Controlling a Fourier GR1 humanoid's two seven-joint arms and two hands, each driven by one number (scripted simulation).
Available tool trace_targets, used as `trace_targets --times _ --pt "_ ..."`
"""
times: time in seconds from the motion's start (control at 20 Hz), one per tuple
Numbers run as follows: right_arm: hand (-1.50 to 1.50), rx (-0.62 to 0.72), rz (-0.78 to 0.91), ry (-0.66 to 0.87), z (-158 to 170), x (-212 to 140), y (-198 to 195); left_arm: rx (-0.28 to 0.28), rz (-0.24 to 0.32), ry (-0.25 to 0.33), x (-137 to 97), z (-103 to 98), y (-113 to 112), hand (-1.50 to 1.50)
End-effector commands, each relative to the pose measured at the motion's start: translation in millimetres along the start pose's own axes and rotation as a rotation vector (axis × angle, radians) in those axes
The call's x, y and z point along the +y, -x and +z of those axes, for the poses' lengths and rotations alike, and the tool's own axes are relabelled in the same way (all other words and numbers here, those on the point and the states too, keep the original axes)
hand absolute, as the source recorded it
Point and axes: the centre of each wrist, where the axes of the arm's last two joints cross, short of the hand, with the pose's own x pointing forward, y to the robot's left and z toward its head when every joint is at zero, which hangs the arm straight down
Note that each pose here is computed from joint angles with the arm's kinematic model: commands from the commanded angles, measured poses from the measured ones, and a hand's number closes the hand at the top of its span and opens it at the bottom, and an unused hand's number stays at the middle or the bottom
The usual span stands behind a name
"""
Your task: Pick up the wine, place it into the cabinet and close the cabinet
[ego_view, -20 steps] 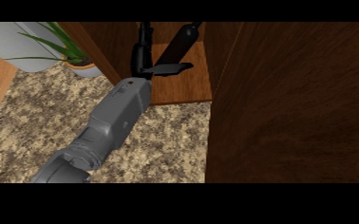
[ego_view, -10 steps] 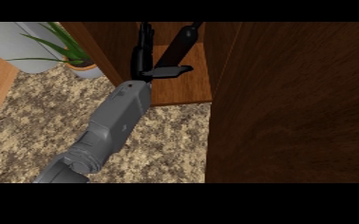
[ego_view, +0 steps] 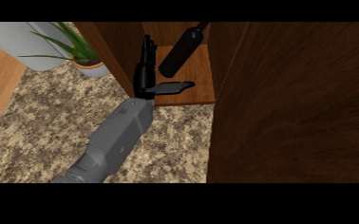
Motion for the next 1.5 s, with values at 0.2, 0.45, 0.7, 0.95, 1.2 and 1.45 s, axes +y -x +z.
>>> trace_targets --times 0.2,0.45,0.7,0.95,1.2,1.45 --pt "-1.5 -0.019 0.008 0.036 21 -8 -9 -0.005 0.011 0.038 -38 66 -11 -1.5" --pt "-1.5 -0.01 0.024 0.058 11 -9 -3 -0.026 0.047 0.055 -29 103 -32 -1.5" --pt "-1.5 -0.021 0.003 0.058 15 -15 -13 -0.035 0.101 0.051 -42 135 -62 -1.5" --pt "-1.5 -0.048 0.012 0.046 16 -8 -12 -0.049 0.046 -0.01 -28 163 -77 -1.5" --pt "-1.5 -0.012 -0.003 0.03 20 -19 -6 -0.066 0.105 -0.015 -26 158 -107 -1.5" --pt "-1.5 0.027 -0.014 -0.041 35 -1 -22 -0.037 0.11 0.043 4 196 -117 -1.5"
